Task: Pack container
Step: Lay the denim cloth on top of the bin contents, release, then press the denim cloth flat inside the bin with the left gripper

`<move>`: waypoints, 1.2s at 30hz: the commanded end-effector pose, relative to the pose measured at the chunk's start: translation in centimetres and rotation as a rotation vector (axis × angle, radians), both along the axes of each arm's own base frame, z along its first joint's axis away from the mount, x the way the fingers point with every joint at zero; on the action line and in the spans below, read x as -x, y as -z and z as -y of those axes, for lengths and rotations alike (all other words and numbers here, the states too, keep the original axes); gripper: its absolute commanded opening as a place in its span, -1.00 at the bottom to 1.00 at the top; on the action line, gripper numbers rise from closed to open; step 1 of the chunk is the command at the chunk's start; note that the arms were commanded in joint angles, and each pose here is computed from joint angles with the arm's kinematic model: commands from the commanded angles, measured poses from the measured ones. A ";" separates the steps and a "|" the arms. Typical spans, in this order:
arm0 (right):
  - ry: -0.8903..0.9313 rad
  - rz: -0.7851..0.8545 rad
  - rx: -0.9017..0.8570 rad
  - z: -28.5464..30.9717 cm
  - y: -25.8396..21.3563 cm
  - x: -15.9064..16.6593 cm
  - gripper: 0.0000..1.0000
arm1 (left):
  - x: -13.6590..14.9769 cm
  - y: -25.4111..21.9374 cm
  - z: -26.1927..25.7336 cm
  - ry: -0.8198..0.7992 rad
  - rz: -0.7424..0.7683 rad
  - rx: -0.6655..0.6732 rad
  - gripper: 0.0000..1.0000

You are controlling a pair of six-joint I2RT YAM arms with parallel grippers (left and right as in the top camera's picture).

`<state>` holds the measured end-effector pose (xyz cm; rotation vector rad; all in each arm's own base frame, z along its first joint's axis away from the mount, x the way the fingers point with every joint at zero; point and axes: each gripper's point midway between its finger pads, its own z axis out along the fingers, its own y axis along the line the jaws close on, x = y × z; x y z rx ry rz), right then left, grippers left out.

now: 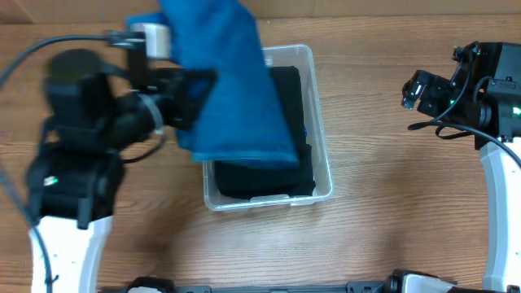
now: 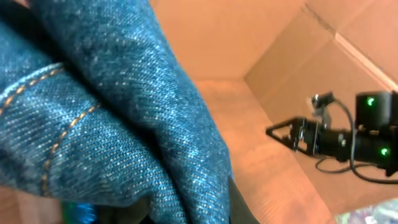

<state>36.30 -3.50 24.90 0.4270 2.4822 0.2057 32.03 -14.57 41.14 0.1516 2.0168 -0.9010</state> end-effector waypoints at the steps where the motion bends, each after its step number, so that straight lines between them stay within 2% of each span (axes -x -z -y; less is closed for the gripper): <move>1: -0.002 0.016 0.003 0.0 -0.6 -0.1 1.00 | -1.5 0.7 3.5 -0.022 0.017 -0.068 -0.92; 8: -0.002 0.016 0.003 0.1 -0.6 -0.1 1.00 | -5.4 10.1 11.2 0.144 -0.175 -0.130 -0.92; 12: -0.001 0.016 0.003 0.1 -0.6 -0.1 1.00 | -6.0 14.2 12.2 0.171 -0.279 -0.164 -0.91; 13: -0.001 0.016 0.003 0.1 -0.6 -0.1 1.00 | -6.0 15.4 12.0 0.176 -0.306 -0.194 -0.78; 14: -0.001 0.016 0.003 0.1 -0.6 -0.1 1.00 | -6.1 16.4 11.1 0.148 -0.319 -0.244 -0.37; 16: -0.001 0.015 0.003 0.1 -0.6 -0.1 1.00 | -6.3 17.6 8.7 0.076 -0.341 -0.337 -0.22; 18: -0.001 0.015 0.003 0.1 -0.5 -0.1 1.00 | -6.5 18.8 3.8 -0.081 -0.397 -0.469 0.32; 19: -0.001 0.016 0.003 0.1 -0.6 -0.1 1.00 | -6.3 19.0 1.6 -0.141 -0.423 -0.512 0.90; 20: -0.002 0.016 0.003 0.1 -0.6 -0.1 1.00 | -6.1 19.0 -0.2 -0.189 -0.439 -0.541 1.00; 23: -0.001 0.016 0.003 0.1 -0.6 -0.1 1.00 | -5.5 17.8 -6.7 -0.379 -0.464 -0.620 1.00; 26: -0.001 0.020 0.004 0.1 -0.6 -0.2 1.00 | -5.8 15.0 -7.9 -0.435 -0.381 -0.576 1.00; 31: -0.001 0.020 0.004 0.1 -0.6 -0.2 1.00 | -6.5 11.5 -3.4 -0.220 -0.164 -0.542 1.00; 32: -0.001 0.020 0.004 0.1 -0.6 -0.2 1.00 | -6.6 10.9 -2.5 -0.194 -0.123 -0.541 0.79; 33: -0.001 0.020 0.004 0.1 -0.6 -0.2 1.00 | -6.6 10.7 -2.0 -0.182 -0.108 -0.542 0.28; 34: -0.001 0.020 0.004 0.1 -0.6 -0.2 1.00 | -6.7 10.7 -1.7 -0.179 -0.102 -0.542 -0.59; 35: -0.001 0.020 0.004 0.1 -0.6 -0.2 1.00 | -6.9 11.0 -1.7 -0.181 -0.108 -0.547 -0.92; 36: -0.001 0.020 0.004 0.1 -0.6 -0.2 1.00 | -7.1 11.5 -1.8 -0.182 -0.122 -0.557 -0.92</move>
